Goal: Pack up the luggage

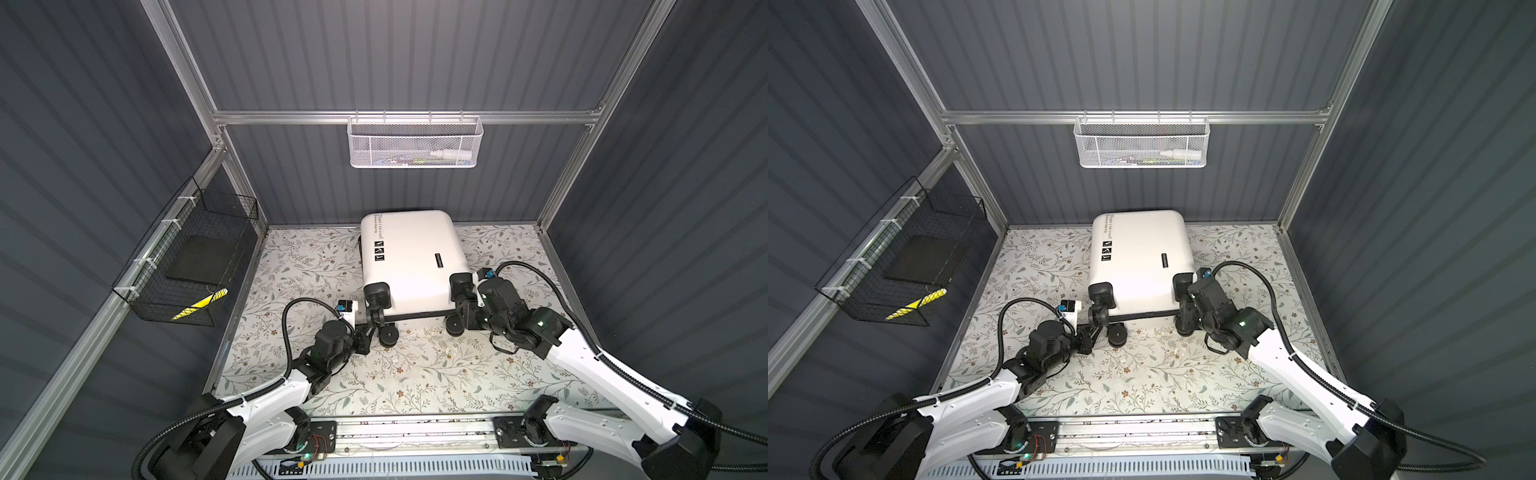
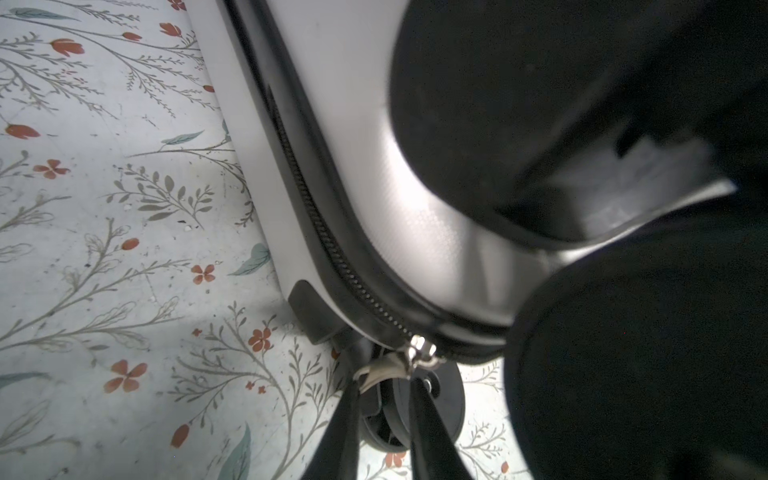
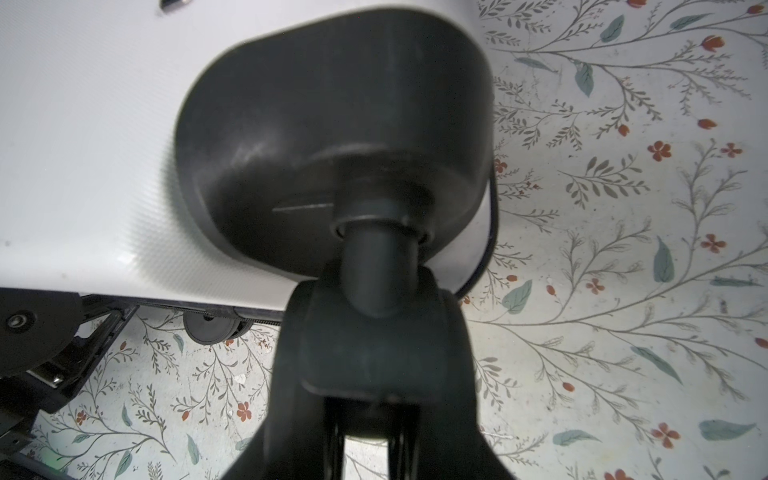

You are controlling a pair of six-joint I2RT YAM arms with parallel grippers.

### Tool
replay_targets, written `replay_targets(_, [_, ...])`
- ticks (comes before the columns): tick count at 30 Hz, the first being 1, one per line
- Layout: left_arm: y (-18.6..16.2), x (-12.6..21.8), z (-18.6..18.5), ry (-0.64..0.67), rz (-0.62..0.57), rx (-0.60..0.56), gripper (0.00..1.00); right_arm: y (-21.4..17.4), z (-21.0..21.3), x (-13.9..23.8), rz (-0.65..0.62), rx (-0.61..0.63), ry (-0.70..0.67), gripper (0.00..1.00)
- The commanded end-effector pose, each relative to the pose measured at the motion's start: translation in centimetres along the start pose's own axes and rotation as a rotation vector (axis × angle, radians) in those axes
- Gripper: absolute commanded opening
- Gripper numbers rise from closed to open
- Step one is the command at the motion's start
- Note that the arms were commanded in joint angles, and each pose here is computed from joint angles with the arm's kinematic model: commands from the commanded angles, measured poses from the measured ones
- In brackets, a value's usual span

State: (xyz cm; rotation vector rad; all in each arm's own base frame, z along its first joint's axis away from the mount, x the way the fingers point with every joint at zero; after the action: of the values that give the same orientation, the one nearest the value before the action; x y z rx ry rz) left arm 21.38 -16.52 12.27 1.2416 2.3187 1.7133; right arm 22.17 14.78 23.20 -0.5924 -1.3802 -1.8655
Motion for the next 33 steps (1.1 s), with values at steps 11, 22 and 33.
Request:
replay_targets(11, [0.3,-0.9,-0.2,-0.025,-0.039,-0.035,0.16,0.6,0.0,1.1,-0.008,-0.005,-0.02,0.05])
replay_targets(22, [0.5,-1.1,-0.4,-0.038,-0.054,-0.032,0.16,0.7,-0.1,1.2,-0.005,0.001,-0.031,0.04])
replay_targets(33, [0.5,-0.9,-0.1,-0.019,-0.059,-0.033,0.28,0.6,-0.1,1.0,0.0,0.001,-0.034,0.04])
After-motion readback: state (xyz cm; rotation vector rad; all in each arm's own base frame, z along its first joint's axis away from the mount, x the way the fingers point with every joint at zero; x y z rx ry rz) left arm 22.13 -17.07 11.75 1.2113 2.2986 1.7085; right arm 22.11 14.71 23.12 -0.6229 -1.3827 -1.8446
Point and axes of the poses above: each gripper's point midway between its finger pads, its own x axis back along the fingers, its own z axis along the line the jaws close on, y = z × x, the point moved 6 cm from there along x, back along the fingers, and after that the axes turned 5 degrees about -x, right-handed, at the moved point
